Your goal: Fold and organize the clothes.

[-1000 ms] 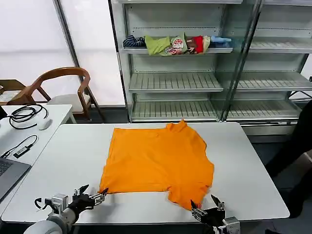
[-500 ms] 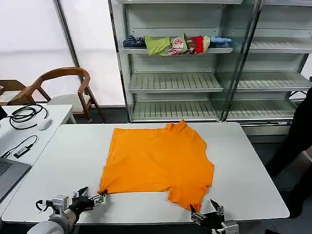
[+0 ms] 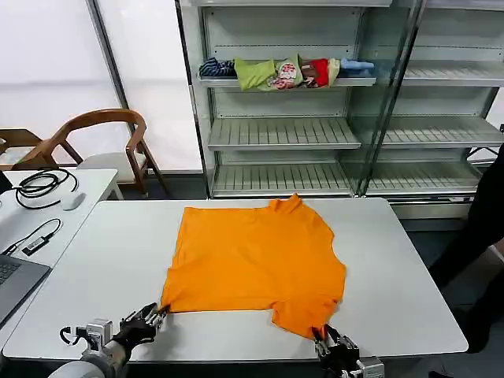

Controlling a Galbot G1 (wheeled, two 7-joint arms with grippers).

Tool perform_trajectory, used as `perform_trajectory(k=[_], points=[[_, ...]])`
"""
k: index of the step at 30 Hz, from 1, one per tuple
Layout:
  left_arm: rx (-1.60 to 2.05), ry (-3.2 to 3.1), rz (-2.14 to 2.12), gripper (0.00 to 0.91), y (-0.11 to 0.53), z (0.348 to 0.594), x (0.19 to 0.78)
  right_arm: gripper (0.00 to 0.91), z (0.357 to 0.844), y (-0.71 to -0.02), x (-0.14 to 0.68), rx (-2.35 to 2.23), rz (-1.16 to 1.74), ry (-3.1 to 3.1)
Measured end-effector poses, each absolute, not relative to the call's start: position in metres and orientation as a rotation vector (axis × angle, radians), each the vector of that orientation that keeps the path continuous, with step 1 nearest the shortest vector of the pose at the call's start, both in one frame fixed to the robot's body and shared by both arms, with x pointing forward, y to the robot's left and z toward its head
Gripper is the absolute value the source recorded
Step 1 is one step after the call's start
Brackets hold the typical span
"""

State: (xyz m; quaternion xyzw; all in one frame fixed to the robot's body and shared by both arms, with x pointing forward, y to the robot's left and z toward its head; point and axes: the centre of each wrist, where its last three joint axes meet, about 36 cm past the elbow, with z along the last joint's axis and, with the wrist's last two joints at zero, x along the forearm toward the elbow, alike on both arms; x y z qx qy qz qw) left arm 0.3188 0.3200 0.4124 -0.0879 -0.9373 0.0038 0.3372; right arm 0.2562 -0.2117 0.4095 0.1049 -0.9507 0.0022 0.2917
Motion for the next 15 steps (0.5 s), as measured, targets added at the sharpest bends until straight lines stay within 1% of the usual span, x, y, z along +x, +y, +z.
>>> perform_trajectory(k=[6,15], points=[[-0.248,-2.447,0.015,0.01,0.317,0.412,0.318,0.0,0.41,-0.211,0.257,0.296,-0.015,-2.548],[-0.275,-2.488,0.02,0.01,0.32,0.421,0.323,0.0,0.43,-0.215,0.269,0.304,-0.038,-2.62]])
